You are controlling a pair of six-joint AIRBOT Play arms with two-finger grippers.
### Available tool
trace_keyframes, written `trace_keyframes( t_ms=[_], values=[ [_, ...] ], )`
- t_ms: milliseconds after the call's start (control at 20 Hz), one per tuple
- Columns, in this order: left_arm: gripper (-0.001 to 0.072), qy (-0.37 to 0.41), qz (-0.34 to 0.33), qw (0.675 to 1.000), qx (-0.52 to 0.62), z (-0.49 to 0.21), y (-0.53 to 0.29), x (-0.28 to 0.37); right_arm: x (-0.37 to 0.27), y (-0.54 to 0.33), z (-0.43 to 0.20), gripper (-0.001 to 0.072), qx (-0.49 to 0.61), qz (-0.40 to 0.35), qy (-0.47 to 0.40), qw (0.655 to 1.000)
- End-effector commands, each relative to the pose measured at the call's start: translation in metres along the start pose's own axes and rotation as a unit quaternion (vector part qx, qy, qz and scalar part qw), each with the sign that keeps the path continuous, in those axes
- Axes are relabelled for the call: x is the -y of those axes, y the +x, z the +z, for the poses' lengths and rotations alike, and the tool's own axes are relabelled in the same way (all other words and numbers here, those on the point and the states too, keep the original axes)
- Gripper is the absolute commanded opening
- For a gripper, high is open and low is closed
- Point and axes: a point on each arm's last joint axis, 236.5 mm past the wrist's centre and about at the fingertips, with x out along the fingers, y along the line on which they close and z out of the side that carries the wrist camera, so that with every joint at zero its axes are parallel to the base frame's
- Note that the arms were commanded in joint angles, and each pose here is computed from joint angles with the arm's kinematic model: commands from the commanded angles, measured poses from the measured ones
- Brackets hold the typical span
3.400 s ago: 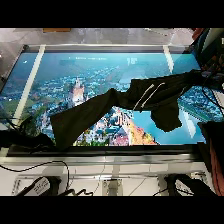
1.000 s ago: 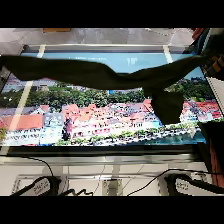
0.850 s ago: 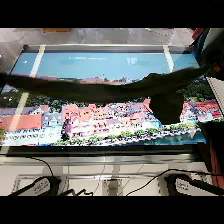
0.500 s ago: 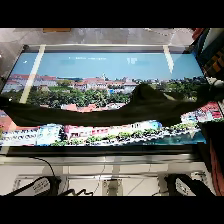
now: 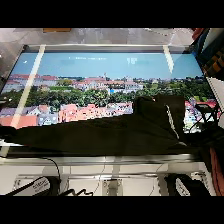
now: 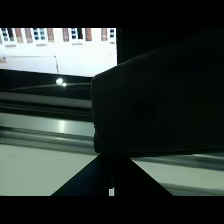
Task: Fold the clothes and pants, and hang the long-sleeved shirts on hangers.
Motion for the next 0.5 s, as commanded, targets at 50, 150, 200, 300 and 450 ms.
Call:
trace_keyframes(
  t_ms=[50,150,200,300,450],
  values=[
    [0.0015,0.001,0.004,0.999,-0.034,-0.020,0.008,-0.005,-0.001,0.006,-0.033,0.0033,-0.067,0.000,0.000,0.998],
    [0.0015,0.000,0.004,0.999,-0.034,-0.020,0.008,-0.005,0.000,0.006,-0.027,0.0033,-0.054,-0.002,-0.001,0.999],
    [0.0015,0.000,0.005,0.999,-0.035,-0.020,0.008,-0.005,0.000,0.007,-0.024,0.0033,-0.049,-0.002,-0.001,0.999],
    [0.0015,0.005,0.023,0.999,-0.047,-0.026,0.007,-0.014,-0.002,0.006,-0.027,0.0033,-0.054,0.002,-0.001,0.999],
    [0.0016,0.015,0.064,0.995,-0.075,-0.039,0.004,-0.034,-0.003,0.006,-0.030,0.0033,-0.061,0.005,-0.001,0.998]
  ],
)
